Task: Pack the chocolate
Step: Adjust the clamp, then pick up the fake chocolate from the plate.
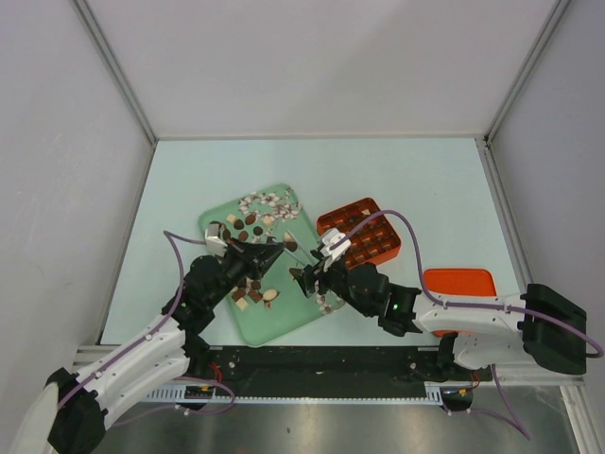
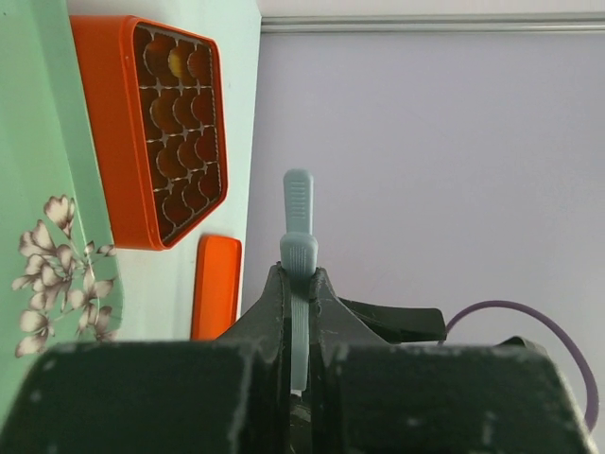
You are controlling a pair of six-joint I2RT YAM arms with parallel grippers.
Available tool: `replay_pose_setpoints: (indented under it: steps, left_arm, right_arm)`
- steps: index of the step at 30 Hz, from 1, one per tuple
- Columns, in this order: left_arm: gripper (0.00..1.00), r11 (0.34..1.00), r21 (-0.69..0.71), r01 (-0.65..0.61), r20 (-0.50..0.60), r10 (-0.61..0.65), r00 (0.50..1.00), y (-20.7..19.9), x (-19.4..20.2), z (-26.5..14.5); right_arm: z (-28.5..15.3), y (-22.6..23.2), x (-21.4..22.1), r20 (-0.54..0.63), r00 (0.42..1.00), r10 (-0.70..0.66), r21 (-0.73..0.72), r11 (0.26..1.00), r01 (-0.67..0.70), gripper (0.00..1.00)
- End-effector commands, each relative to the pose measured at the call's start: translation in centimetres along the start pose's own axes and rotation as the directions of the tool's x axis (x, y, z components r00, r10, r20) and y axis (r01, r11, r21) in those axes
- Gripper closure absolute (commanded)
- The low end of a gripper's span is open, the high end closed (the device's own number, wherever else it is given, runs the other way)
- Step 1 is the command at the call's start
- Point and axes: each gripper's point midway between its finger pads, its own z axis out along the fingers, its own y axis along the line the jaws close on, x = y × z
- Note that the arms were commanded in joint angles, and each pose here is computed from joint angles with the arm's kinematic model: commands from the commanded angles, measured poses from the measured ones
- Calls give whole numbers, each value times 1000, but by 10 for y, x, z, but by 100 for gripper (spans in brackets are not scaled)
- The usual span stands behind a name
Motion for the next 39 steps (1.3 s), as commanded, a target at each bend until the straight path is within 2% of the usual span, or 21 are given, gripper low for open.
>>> replay_pose_setpoints:
  steps: [1,7,11,12,13,15,18,19,20,22,24,25,26,27,28,30,31,33,34,37,39]
  left_arm:
    - [100,995,84,47,-13,-46,999,-20,2,-4]
    - [100,994,97,59,-34,-56,998,-23,5,-3]
    - [97,995,91,42,-38,-39,999,-19,7,-3]
    - [94,995,92,31,-36,-28,999,-19,6,-3]
    - [84,996,84,19,-33,-17,999,-17,6,-3]
    - [75,995,82,-49,-8,50,999,-17,3,-3]
    - [63,976,30,-216,36,215,976,-12,-7,-4]
    - [56,966,-33,-258,83,260,962,-9,-18,-5]
    - [52,935,-66,-348,106,353,929,-6,-26,-6]
    - [42,894,-146,-424,175,445,878,-12,-48,-16]
    - [36,809,-257,-528,184,577,795,-5,-66,-32]
    - [33,783,-293,-549,244,616,749,-21,-82,-41]
    - [32,717,-338,-609,244,692,679,-24,-92,-49]
    - [29,686,-360,-633,264,725,636,-32,-100,-58]
    - [27,606,-423,-674,256,793,552,-38,-112,-69]
    - [23,530,-466,-708,248,847,471,-50,-121,-84]
    - [21,455,-497,-739,213,890,404,-52,-126,-90]
    - [16,381,-545,-747,181,923,339,-54,-135,-99]
    - [14,316,-561,-765,143,947,287,-53,-137,-103]
    - [9,242,-614,-751,90,967,238,-42,-146,-109]
    - [9,234,-646,-727,86,968,235,-30,-151,-111]
  right_arm:
    - [5,-1,-20,82,996,26,8,1000,-27,31]
    - [7,-6,-21,85,996,33,20,999,-35,41]
    - [8,-4,-23,86,996,30,3,1000,-30,59]
    - [7,-4,-22,76,997,25,-1,1000,-25,66]
    - [7,-3,-22,73,997,16,-6,1000,-16,69]
    - [6,-1,-19,46,999,-2,-22,1000,3,74]
    - [6,3,-12,-7,999,-46,-50,998,45,78]
    - [5,6,-9,-20,998,-58,-69,996,56,79]
    - [4,6,-4,-44,996,-79,-75,994,75,79]
    - [4,10,-2,-65,993,-98,-107,990,91,79]
    - [5,10,11,-126,983,-132,-119,986,117,80]
    - [6,16,10,-133,982,-137,-148,982,117,79]
    - [6,18,18,-170,974,-149,-167,979,120,80]
    - [7,19,22,-190,969,-155,-177,977,121,80]
    - [11,24,27,-212,963,-164,-197,973,122,79]
    - [13,29,39,-263,948,-180,-224,967,121,79]
    - [19,35,44,-283,941,-185,-245,963,116,79]
    - [22,40,55,-331,926,-183,-259,961,97,79]
    - [26,44,61,-366,912,-185,-264,960,89,79]
    - [29,53,77,-440,882,-168,-263,963,53,79]
    - [32,60,77,-467,874,-139,-248,968,21,80]
